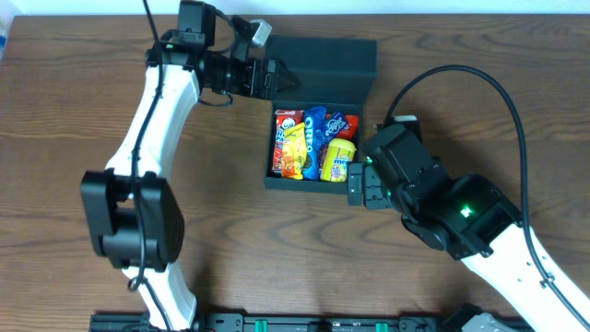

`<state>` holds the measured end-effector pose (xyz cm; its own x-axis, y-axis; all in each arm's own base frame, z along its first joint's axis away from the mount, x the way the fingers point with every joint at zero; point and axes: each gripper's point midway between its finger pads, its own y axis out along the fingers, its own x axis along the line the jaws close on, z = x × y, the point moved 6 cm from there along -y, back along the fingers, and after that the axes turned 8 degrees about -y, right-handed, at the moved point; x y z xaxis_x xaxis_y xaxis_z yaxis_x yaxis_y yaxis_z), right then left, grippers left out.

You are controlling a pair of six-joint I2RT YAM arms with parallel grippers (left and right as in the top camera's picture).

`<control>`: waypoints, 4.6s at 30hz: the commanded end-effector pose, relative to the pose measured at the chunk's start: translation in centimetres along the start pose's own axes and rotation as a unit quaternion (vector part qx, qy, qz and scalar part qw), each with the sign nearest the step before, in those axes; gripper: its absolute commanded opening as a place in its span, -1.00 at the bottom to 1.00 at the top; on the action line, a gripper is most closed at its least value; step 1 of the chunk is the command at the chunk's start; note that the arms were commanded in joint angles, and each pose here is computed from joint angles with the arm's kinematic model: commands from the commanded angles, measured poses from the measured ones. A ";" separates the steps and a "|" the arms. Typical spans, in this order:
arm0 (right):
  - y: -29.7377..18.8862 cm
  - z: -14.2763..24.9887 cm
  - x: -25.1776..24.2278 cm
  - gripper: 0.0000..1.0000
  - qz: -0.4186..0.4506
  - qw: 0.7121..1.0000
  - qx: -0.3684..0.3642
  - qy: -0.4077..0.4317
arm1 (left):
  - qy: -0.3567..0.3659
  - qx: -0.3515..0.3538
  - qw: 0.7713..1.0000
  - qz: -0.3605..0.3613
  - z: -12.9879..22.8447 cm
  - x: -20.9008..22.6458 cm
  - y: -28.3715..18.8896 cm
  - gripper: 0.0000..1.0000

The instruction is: Pack container

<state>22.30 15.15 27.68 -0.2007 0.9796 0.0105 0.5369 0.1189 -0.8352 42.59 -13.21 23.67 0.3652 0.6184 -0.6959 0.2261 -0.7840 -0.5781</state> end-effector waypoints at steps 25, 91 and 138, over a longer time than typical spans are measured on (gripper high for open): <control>0.9 -0.8 1.8 0.98 -0.048 0.999 -0.006 -0.007 | 0.023 0.015 0.984 -0.176 7.4 -8.2 -11.5 0.92; 17.4 0.4 1.6 0.98 0.038 0.991 0.126 -0.027 | -0.014 0.047 0.906 -0.420 24.3 1.8 3.1 0.91; 16.0 -0.3 1.9 0.99 0.016 0.994 0.107 -0.020 | 0.019 -0.104 0.907 -0.408 19.4 -1.4 1.0 0.91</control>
<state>31.07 19.21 14.20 -0.2183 0.9747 -0.0478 0.3603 0.0350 -0.9322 24.36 -13.72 12.39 0.0381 0.9993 -0.0059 0.5145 -0.0247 -0.8571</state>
